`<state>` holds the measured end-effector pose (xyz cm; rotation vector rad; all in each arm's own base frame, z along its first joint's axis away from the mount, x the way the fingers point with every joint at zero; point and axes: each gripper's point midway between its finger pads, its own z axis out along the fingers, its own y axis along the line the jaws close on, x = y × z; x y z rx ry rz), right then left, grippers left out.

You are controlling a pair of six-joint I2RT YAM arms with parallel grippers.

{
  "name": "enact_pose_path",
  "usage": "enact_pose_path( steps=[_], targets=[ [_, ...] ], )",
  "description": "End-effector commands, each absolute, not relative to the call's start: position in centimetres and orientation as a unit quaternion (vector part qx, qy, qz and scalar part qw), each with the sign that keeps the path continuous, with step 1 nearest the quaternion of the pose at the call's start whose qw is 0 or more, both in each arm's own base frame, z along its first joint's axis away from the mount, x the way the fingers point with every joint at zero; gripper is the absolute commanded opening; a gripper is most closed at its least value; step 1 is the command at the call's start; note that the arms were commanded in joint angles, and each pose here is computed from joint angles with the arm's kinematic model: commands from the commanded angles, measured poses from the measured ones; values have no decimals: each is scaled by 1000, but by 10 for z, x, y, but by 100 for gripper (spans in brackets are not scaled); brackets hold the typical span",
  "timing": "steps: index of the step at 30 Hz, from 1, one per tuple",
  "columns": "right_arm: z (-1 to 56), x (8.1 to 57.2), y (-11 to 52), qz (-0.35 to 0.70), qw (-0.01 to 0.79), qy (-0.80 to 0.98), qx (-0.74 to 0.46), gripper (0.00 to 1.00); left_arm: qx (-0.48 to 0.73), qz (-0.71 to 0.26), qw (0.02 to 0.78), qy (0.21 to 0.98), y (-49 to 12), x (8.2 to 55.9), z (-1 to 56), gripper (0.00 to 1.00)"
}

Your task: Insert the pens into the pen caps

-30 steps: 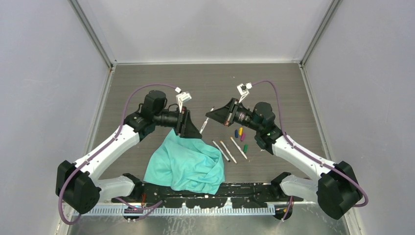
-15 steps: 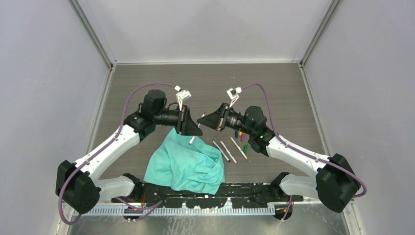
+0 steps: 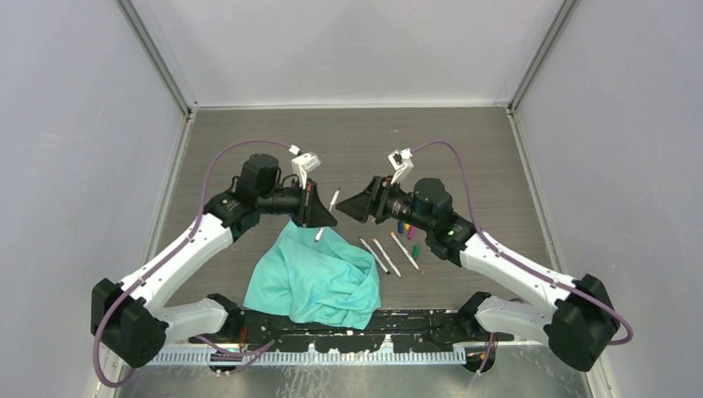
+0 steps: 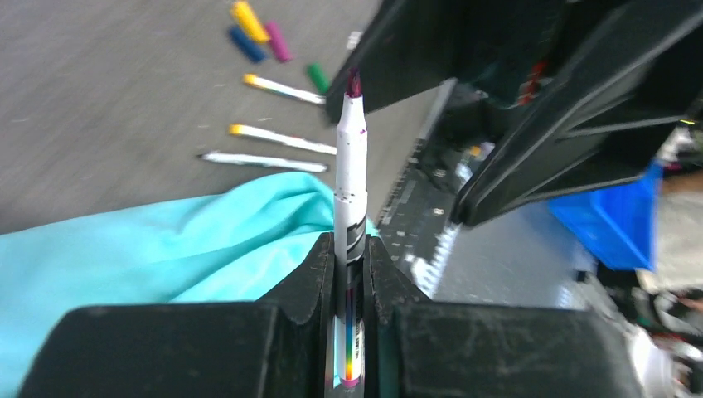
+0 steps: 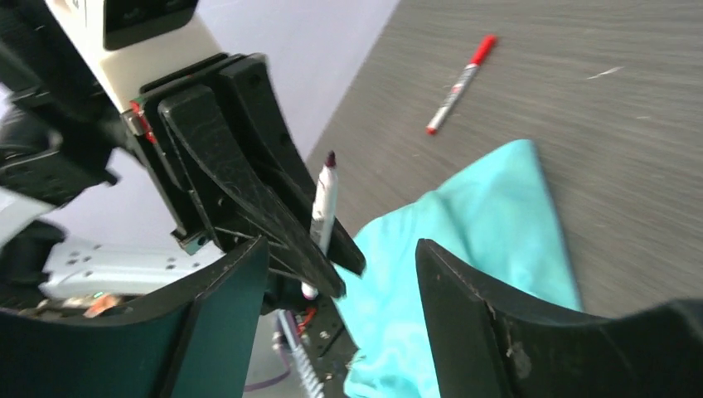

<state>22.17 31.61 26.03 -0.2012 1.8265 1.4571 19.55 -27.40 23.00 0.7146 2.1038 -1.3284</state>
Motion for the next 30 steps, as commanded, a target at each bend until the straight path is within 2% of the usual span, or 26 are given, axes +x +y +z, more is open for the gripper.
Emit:
enact_pose_path(
  steps=[1, 5, 9, 15, 21, 26, 30],
  targets=[
    [254, 253, 262, 412, 455, 788, -41, 73, 245, -364, 384, 812, -237, 233, 243, 0],
    [217, 272, 202, 306, 440, 844, 22, 72, 186, -267, 434, 840, -201, 261, 237, 0],
    [175, 278, 162, 229, 408, 882, 59, 71, 164, -206, 447, 855, -179, 270, 231, 0],
    [124, 285, 130, 141, 359, 919, 84, 66, 170, -208, 437, 858, -180, 267, 224, 0],
    [98, 293, 127, 114, 332, 932, 84, 58, 174, -217, 428, 860, -184, 266, 220, 0],
    [82, 294, 118, 82, 320, 940, 90, 47, 176, -220, 422, 862, -186, 266, 218, 0],
    [68, 288, 113, 68, 307, 945, 95, 44, 176, -220, 421, 862, -186, 266, 217, 0]
  ],
)
